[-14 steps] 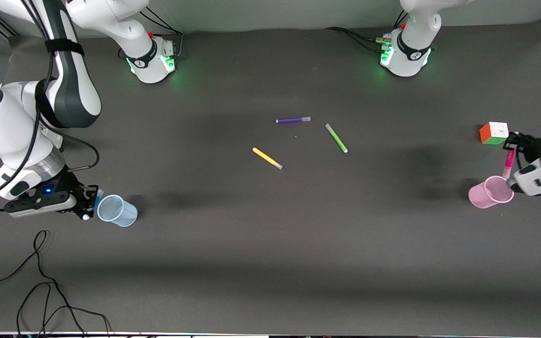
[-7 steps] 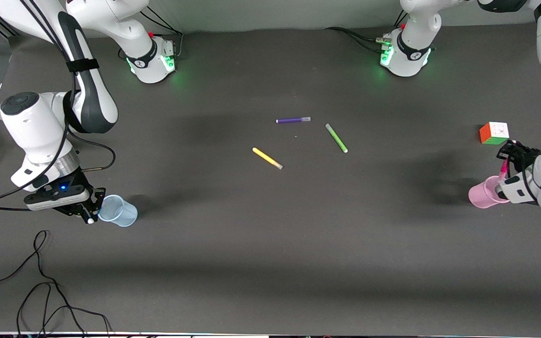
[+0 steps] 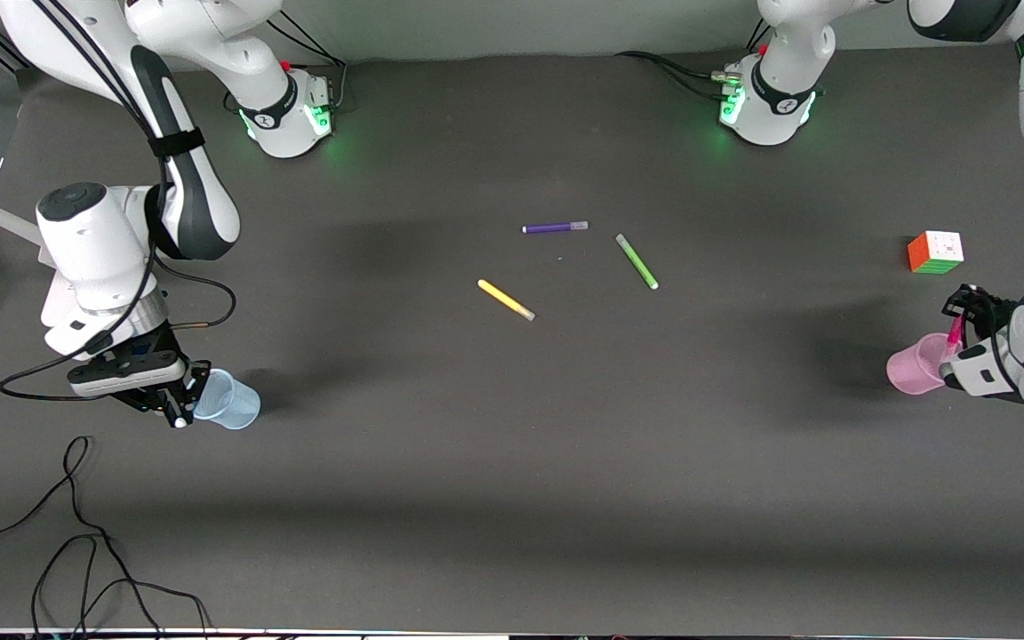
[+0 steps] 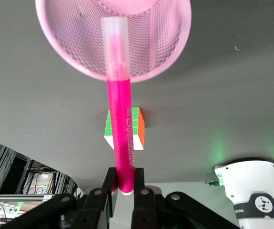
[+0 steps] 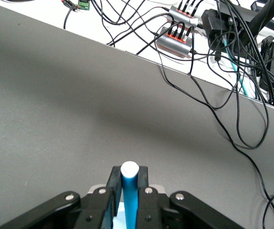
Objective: Place pink and blue markers in matching cups
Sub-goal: 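Lower the blue marker into the blue cup while the left gripper lowers pink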
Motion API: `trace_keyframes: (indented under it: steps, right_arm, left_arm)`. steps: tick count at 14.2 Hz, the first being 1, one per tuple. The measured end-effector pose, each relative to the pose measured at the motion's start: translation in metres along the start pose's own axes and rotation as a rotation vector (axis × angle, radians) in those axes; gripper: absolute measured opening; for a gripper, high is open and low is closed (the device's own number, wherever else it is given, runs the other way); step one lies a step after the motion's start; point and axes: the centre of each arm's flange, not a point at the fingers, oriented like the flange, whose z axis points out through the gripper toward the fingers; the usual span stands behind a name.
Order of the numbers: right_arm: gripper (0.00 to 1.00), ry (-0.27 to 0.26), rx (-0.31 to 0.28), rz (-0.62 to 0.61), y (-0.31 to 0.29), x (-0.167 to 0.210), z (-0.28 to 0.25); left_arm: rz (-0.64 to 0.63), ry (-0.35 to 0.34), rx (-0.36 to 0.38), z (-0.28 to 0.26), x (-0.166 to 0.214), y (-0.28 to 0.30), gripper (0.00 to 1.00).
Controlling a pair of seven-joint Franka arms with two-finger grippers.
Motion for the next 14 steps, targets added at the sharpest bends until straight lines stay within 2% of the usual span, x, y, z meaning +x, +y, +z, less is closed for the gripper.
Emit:
trace_keyframes:
  steps: [3,4,6,11,12,14]
  right_arm:
    - [0.17,-0.006,-0.002,-0.004,-0.001,-0.003,0.005]
    - [0.24,-0.008,-0.003,-0.004,-0.001,-0.004,0.006]
    - [0.44,-0.011,-0.003,-0.005,-0.002,-0.004,0.008]
    - [0.94,-0.023,0.000,-0.005,-0.001,-0.004,0.008]
    - [1.00,-0.050,0.008,-0.005,-0.001,-0.003,0.009]
    - [1.00,-0.119,0.030,0.008,0.002,0.009,0.006]
  left_arm:
    - [0.004,-0.003,-0.001,0.004,0.004,0.000,0.18]
    - [0.006,-0.003,-0.002,0.004,0.004,0.000,0.19]
    - [0.009,-0.004,-0.001,0.004,0.005,0.001,0.35]
    - [0.017,0.006,0.004,-0.001,0.007,0.005,0.88]
    - [0.018,0.013,0.006,-0.005,0.007,0.006,0.99]
    - [0.020,0.045,0.005,-0.019,0.002,0.010,1.00]
